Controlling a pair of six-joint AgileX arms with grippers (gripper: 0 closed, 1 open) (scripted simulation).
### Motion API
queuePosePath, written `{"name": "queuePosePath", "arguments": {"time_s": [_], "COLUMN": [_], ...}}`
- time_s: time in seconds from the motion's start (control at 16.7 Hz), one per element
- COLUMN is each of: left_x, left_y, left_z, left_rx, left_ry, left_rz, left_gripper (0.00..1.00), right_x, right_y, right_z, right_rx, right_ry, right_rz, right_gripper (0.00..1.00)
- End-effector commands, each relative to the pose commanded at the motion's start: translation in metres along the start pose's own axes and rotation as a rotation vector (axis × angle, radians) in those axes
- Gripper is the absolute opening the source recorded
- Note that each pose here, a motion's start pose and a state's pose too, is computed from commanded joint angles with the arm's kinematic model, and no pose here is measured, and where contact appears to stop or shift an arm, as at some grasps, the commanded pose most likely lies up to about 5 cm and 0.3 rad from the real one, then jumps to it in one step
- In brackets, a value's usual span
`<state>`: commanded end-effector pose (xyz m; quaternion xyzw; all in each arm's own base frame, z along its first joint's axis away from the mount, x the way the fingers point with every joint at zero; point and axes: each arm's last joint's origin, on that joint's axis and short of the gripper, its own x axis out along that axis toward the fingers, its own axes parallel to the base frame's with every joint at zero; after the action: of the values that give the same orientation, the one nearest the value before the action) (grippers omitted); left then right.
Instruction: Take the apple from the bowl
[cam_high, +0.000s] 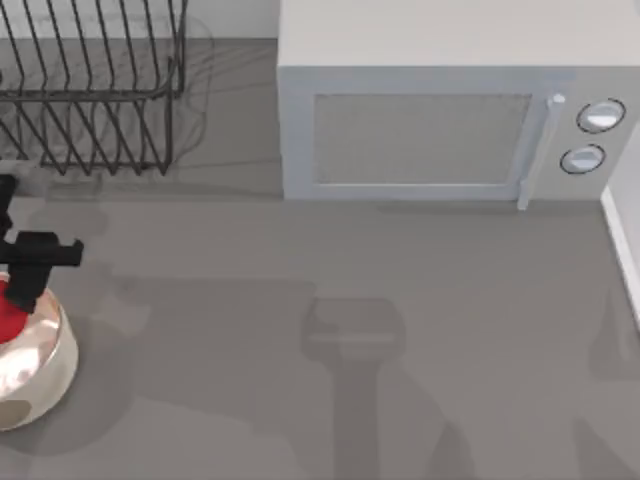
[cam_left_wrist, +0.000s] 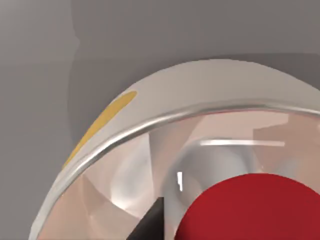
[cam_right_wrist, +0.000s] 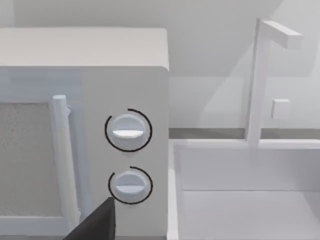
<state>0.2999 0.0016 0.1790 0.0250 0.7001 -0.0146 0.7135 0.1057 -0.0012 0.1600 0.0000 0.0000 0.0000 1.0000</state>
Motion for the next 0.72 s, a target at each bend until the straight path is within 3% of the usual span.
{"name": "queuePosePath", "arguments": {"time_s": [0.24, 0.48, 0.72], "left_x": [-0.081, -0.159, -0.2], "left_y": [0.002, 0.002, 0.002], "left_z": [0.014, -0.001, -0.02], "left_rx": [0.0, 0.0, -0.001], "left_ry": [0.012, 0.005, -0.019], "left_rz": [0.0, 0.0, 0.001], "left_gripper": [0.0, 0.0, 0.0], "right_x": [0.0, 0.0, 0.0], "right_y": [0.0, 0.0, 0.0], "right_z": [0.0, 0.0, 0.0], "right_rx": [0.0, 0.0, 0.0], "right_ry": [0.0, 0.0, 0.0], "right_rz": [0.0, 0.0, 0.0], "right_gripper": [1.0, 1.0, 1.0]}}
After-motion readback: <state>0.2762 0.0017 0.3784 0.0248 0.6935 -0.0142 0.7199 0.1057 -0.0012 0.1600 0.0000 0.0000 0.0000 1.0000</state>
